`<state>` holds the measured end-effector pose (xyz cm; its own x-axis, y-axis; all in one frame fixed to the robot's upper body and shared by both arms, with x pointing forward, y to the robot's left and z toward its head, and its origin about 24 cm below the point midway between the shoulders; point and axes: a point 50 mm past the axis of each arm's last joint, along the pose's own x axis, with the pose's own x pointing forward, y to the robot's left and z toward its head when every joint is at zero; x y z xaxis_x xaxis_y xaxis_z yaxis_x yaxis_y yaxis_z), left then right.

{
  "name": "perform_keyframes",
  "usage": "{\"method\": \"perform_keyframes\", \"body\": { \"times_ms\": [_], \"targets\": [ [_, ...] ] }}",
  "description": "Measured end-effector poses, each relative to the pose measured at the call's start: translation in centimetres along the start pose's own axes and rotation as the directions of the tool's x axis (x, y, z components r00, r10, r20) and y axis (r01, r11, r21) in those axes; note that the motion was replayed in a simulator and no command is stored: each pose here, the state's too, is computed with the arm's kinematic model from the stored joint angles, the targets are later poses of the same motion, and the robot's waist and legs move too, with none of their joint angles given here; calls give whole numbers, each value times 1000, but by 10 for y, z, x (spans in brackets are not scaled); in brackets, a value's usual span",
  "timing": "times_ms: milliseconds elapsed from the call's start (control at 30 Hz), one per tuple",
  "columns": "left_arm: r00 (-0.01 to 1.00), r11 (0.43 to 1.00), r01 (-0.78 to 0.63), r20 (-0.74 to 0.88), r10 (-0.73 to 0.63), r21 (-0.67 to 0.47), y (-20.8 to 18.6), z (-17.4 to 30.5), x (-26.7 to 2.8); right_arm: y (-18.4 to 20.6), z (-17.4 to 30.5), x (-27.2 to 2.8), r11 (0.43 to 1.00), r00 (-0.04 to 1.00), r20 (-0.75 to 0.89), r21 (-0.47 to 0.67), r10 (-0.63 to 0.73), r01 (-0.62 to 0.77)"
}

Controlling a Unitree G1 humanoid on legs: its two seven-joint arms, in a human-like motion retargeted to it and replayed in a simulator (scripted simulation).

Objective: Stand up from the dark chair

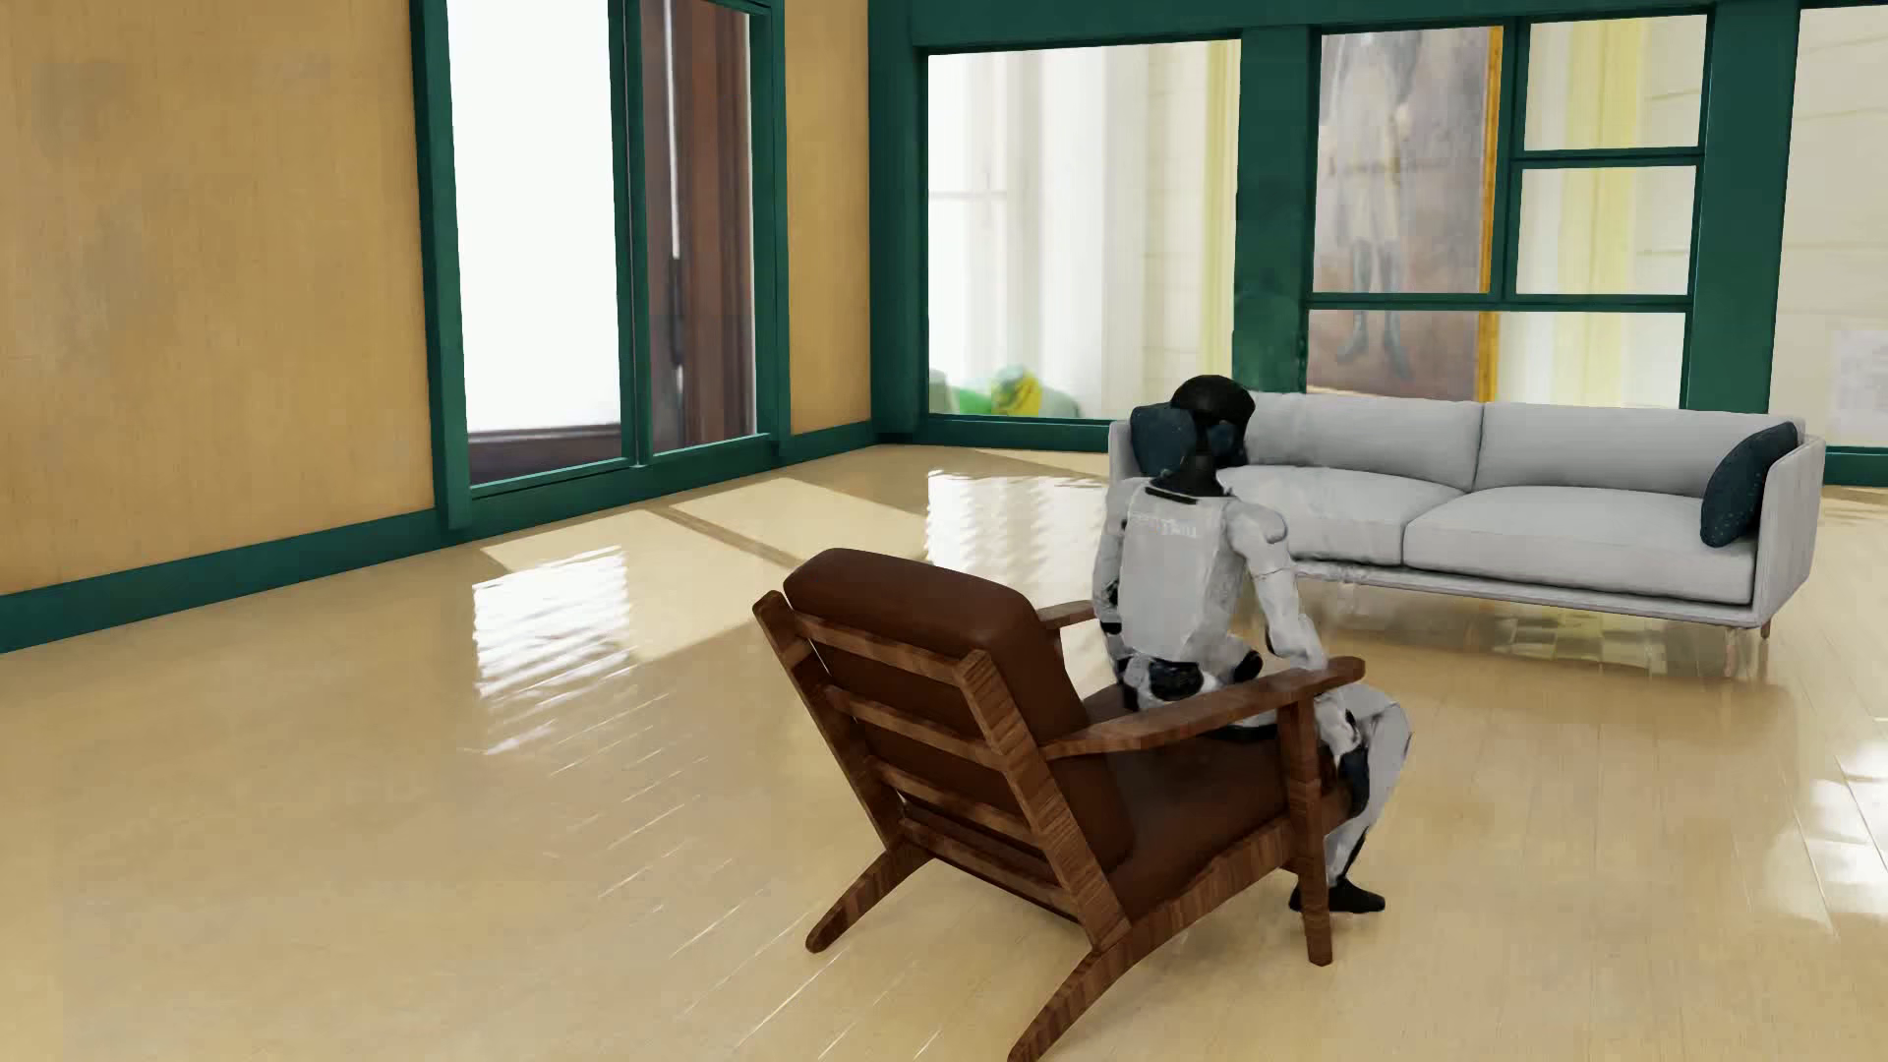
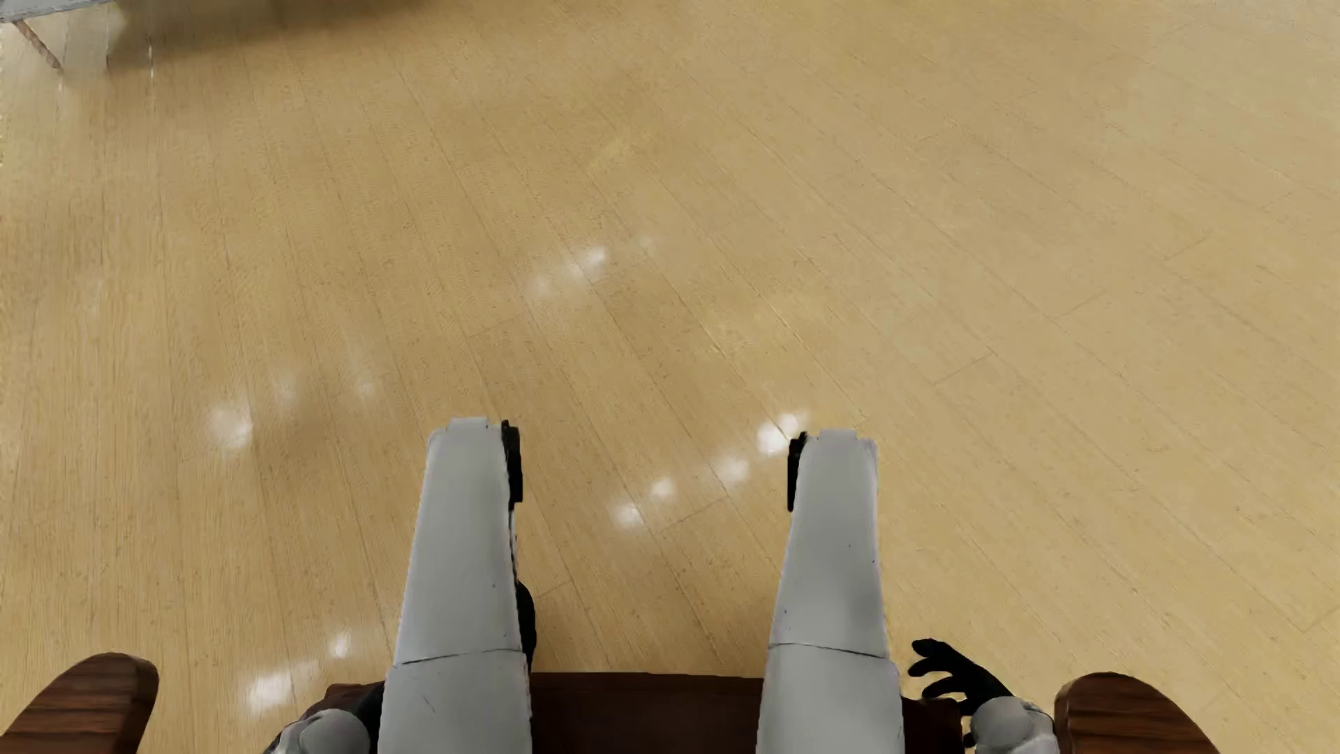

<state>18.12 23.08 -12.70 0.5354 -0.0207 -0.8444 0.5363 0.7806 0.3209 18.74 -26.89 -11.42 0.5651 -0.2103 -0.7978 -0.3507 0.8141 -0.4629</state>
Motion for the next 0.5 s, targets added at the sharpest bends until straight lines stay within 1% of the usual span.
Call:
{"method": "perform_keyframes", "body": {
  "times_ms": [33,67,100,133,167,267,300,333,367,400,433,467,500],
  "targets": [
    [994,993,106,-34,-104,59,-18,-10,-1,11,-22,-3,993,992,-68,-50,106,-110],
    [986,986,158,-60,-155,47,-32,-21,-3,23,-40,-9,978,977,-106,-83,183,-192],
    [986,990,143,-80,-143,-12,-40,-32,-6,32,-56,-15,971,968,-132,-81,213,-224],
    [988,990,89,-115,-102,-113,-43,-44,-10,41,-70,-21,970,960,-160,-46,228,-238],
    [992,985,47,-110,-66,-167,-42,-49,-12,48,-80,-25,972,958,-168,0,232,-235],
    [1000,989,15,-22,-18,-144,-26,-39,-14,59,-86,-32,970,962,-137,78,238,-229],
    [999,984,-31,0,32,-175,-18,-35,-15,55,-81,-31,974,971,-110,103,212,-201],
    [992,968,-110,38,121,-224,-6,-29,-18,42,-70,-29,984,989,-53,121,137,-130],
    [965,938,-206,103,242,-280,12,-16,-23,24,-51,-29,993,999,45,112,27,-32],
    [916,900,-282,185,355,-332,31,2,-31,5,-26,-31,990,985,155,129,-75,55],
    [839,861,-349,286,463,-371,52,27,-44,-13,4,-37,976,941,278,156,-191,152],
    [732,824,-404,400,552,-397,72,54,-61,-28,39,-48,957,858,425,164,-289,241],
    [593,783,-447,513,621,-432,89,85,-81,-44,77,-63,928,735,568,185,-370,323]
  ]
}}
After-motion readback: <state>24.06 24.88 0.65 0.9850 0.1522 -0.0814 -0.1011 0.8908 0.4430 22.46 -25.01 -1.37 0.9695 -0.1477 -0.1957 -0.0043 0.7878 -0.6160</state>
